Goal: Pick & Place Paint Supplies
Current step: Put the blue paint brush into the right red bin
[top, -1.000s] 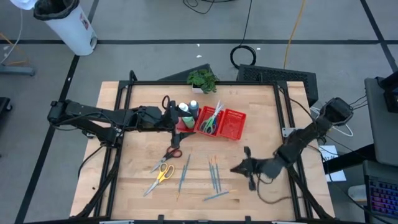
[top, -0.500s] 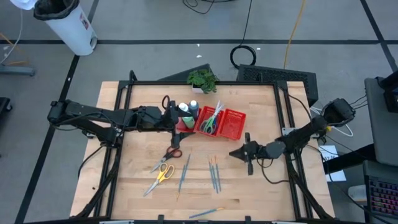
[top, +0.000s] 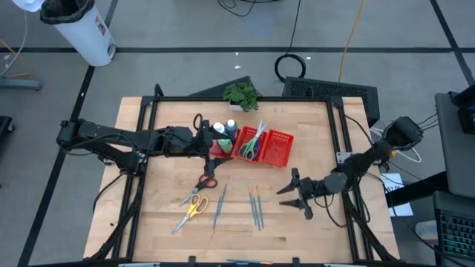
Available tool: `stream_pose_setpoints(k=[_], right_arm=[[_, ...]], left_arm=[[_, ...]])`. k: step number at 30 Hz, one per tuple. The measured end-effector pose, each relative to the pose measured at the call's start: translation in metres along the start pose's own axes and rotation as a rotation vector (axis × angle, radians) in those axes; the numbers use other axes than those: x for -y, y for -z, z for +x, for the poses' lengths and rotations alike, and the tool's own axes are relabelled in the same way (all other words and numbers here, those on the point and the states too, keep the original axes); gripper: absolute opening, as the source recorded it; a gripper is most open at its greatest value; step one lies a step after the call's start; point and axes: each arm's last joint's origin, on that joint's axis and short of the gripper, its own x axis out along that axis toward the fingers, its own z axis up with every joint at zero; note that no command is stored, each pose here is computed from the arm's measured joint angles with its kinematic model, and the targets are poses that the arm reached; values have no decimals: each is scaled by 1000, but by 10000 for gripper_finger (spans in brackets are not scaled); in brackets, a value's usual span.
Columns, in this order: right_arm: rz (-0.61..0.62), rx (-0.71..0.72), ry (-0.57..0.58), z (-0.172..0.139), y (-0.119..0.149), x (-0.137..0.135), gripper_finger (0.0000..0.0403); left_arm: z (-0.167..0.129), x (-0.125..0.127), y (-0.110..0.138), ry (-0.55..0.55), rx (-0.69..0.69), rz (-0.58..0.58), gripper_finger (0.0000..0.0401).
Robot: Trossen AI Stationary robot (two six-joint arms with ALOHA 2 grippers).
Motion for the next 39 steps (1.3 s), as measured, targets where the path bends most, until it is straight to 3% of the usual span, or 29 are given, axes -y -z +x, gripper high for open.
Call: stream_pose_setpoints(k=[5,10,13,15,18,21,26,31,39], right_arm=[[-86,-91,-83,24,-11,-40,189],[-186,-354,-35,67,-14,-76,185],[-173,-477,1,93,-8,-92,184],[-99,-509,4,108,-5,-105,188],[-19,-542,-123,127,-4,-130,196],[-59,-577,-218,135,1,-148,198],[-113,-602,-234,136,18,-160,187],[-161,-634,-126,138,51,-160,171],[-135,-614,-27,143,85,-159,148]], left_arm=[[0,0,0,0,-1,0,365],[0,0,0,0,0,0,365],[0,0,0,0,0,0,365],[0,0,0,0,0,0,365],[0,0,0,0,0,0,365],[0,0,0,0,0,0,365],[0,0,0,0,-1,0,365],[0,0,0,0,0,0,365],[0,0,0,0,0,0,365]])
